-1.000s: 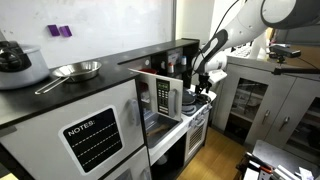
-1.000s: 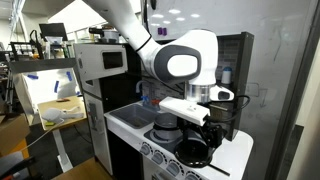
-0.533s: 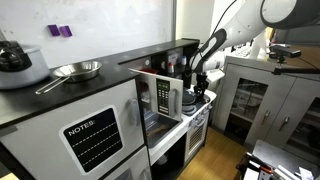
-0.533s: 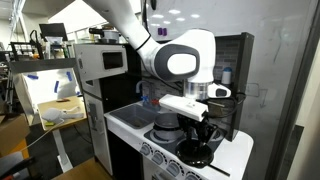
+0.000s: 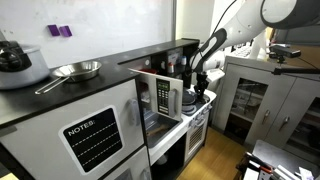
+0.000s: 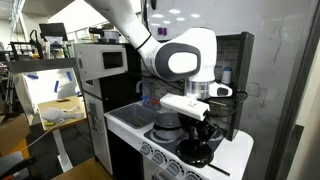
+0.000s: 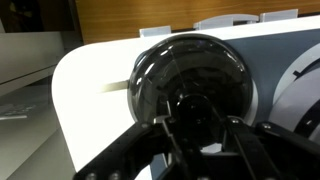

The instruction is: Cover the grey pot with the black lid on the stove

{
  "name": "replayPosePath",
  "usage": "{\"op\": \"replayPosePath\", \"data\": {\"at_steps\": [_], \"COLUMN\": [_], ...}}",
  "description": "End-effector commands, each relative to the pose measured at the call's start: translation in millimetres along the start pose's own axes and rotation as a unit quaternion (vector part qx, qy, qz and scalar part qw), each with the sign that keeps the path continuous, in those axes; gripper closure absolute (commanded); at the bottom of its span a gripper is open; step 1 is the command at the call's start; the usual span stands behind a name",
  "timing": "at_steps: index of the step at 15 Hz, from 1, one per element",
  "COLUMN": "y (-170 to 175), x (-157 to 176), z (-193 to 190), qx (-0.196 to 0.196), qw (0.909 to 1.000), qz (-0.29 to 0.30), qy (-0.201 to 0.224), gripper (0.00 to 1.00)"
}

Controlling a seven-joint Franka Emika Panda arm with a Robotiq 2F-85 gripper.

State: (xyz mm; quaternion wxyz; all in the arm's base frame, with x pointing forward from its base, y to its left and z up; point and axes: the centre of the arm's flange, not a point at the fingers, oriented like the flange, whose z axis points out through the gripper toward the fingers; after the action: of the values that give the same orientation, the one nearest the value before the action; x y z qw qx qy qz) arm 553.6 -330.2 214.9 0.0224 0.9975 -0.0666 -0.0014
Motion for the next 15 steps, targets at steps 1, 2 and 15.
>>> {"op": "replayPosePath", "data": {"at_steps": [1, 2, 15], "y": [4.8, 5.6, -15.4], "x": [-5.3, -11.5, -83.8], "z": [-4.1, -10.1, -91.5], "qx": [-0.003, -0.005, -0.010], "qw": [0.9999, 0.9999, 0.9999], "qz": [0.005, 0.011, 0.000], "qy": [-0.008, -0.012, 0.001], "gripper": [0.92, 0.92, 0.92]}}
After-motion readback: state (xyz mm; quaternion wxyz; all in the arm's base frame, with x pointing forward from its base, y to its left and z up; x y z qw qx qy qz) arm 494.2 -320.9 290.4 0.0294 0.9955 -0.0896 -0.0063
